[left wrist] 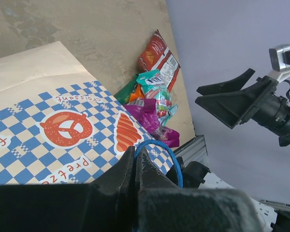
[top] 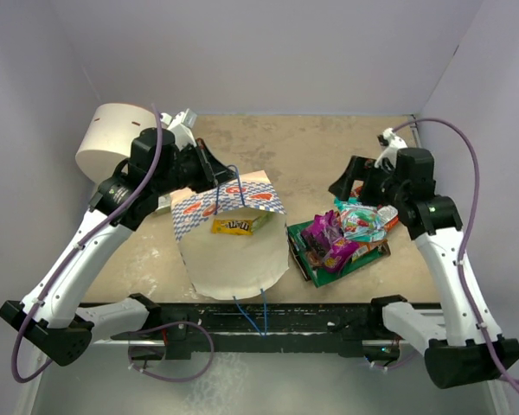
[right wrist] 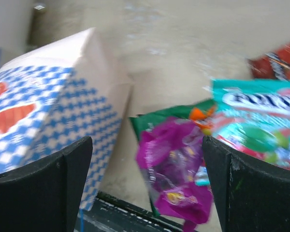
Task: Take the snacks out of the paper bag
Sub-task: Take out the snack from the paper bag.
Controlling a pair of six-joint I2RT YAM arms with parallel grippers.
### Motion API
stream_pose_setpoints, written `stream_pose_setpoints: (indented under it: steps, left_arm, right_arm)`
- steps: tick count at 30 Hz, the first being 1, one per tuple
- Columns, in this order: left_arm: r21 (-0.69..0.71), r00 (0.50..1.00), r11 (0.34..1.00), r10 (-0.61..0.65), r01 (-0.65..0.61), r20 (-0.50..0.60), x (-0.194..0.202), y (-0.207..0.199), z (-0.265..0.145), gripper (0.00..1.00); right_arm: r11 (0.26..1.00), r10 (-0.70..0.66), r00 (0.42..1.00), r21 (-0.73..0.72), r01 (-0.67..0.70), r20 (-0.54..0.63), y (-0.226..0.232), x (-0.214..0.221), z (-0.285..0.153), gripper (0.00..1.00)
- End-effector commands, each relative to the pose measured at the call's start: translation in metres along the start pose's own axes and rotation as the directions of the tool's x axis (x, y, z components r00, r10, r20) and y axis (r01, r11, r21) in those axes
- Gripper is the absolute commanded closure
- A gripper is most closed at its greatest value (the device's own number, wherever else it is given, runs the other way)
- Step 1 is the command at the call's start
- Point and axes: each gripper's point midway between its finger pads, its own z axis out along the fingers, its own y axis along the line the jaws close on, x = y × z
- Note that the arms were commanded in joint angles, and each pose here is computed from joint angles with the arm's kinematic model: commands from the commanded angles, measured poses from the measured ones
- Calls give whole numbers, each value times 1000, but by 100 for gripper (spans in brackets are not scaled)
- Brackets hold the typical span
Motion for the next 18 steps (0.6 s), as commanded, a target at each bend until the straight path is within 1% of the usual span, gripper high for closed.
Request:
stream_pose_setpoints:
  steps: [1,3,7,11,14,16,18]
  left_arm:
    - [58,1000,998,20,-21,24,-7,-14,-10,100]
    - [55,1000,998,18,-20,22,-7,-13,-10,100]
    - [40,1000,999,16,-16,16,-5,-9,-8,100]
    - [35,1000,999,7,-8,6,-4,-7,-5,100]
    - [38,1000,999,1,-1,2,-4,-7,-4,100]
    - [49,1000,999,1,-1,3,-4,-10,-4,100]
    - [60,1000,998,6,-7,6,-5,-12,-5,100]
  right_arm:
    - [934,-182,978,-294,205,103,93,-27,-14,4]
    - [899,-225,968,-359,249,107,124,-22,-17,0]
    - [853,-239,965,-453,260,106,168,-7,-25,0]
    - [782,-278,946,-534,323,165,215,19,-43,0]
    - [704,-363,910,-582,407,198,245,56,-50,0]
    - [641,-451,867,-598,481,212,260,83,-52,0]
    - [577,-523,814,-599,556,252,270,108,-54,1]
